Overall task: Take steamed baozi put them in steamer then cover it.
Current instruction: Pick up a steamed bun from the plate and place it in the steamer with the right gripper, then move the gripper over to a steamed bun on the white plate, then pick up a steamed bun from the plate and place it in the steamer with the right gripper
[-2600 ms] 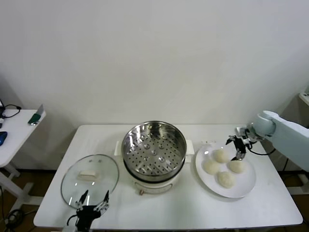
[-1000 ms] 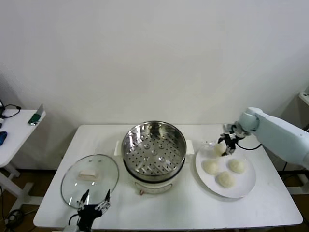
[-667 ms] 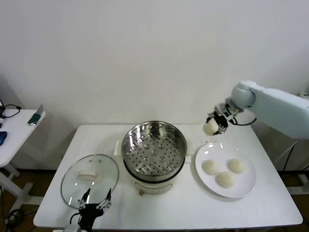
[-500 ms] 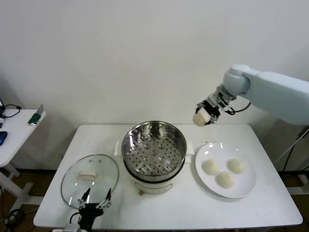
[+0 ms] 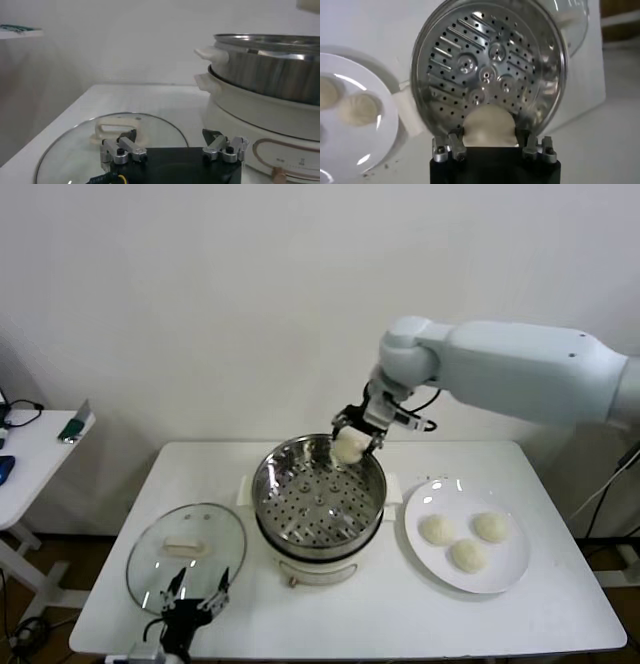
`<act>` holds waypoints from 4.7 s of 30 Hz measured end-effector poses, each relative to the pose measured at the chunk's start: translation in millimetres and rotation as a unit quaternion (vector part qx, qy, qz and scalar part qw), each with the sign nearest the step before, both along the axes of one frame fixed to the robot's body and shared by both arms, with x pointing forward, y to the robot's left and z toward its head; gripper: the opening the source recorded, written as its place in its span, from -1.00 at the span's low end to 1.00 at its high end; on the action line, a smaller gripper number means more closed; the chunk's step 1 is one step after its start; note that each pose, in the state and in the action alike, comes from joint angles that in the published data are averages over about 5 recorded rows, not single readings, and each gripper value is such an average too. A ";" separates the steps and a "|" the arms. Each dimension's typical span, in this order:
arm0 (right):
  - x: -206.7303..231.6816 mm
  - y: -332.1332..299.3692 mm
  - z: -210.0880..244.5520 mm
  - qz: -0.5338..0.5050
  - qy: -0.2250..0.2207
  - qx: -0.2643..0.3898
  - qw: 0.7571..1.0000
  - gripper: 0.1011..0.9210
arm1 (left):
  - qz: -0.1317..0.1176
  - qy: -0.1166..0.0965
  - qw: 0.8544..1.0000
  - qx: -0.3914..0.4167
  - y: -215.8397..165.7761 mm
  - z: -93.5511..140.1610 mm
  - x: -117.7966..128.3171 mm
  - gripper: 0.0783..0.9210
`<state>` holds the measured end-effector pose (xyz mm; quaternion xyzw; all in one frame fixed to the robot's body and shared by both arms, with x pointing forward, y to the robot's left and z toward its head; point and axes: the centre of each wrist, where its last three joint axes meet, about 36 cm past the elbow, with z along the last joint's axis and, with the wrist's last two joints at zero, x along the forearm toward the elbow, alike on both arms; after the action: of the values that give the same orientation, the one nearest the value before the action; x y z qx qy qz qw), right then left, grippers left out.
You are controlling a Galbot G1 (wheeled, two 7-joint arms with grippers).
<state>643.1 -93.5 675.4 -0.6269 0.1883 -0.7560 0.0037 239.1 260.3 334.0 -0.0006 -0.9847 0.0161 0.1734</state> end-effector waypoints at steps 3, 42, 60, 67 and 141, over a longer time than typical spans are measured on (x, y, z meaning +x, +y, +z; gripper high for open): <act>1.9 12.1 -14.3 0.018 -0.002 -0.006 1.000 0.43 | -0.001 0.000 1.000 -0.001 -0.9 0.7 -0.3 0.77; 42.1 -30.7 -5.9 -0.101 0.036 0.011 0.994 0.76 | -0.002 -0.004 1.000 -0.004 -2.1 2.2 3.0 0.77; -18.1 -240.1 -43.3 -0.508 0.116 0.060 0.852 0.76 | -0.003 -0.006 1.000 -0.001 0.4 1.4 5.4 0.77; -31.5 -256.4 -99.1 -0.568 0.141 0.059 0.809 0.76 | 0.002 -0.007 1.000 -0.002 1.9 0.2 4.2 0.77; -41.6 34.6 31.6 -0.482 0.132 0.136 0.855 0.18 | 0.001 -0.011 1.000 -0.012 -5.2 -0.9 3.0 0.77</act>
<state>601.5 -58.9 707.1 -0.5450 0.5665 -0.5400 -0.3008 242.2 255.1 333.1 -0.0018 -0.9864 0.0282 0.1622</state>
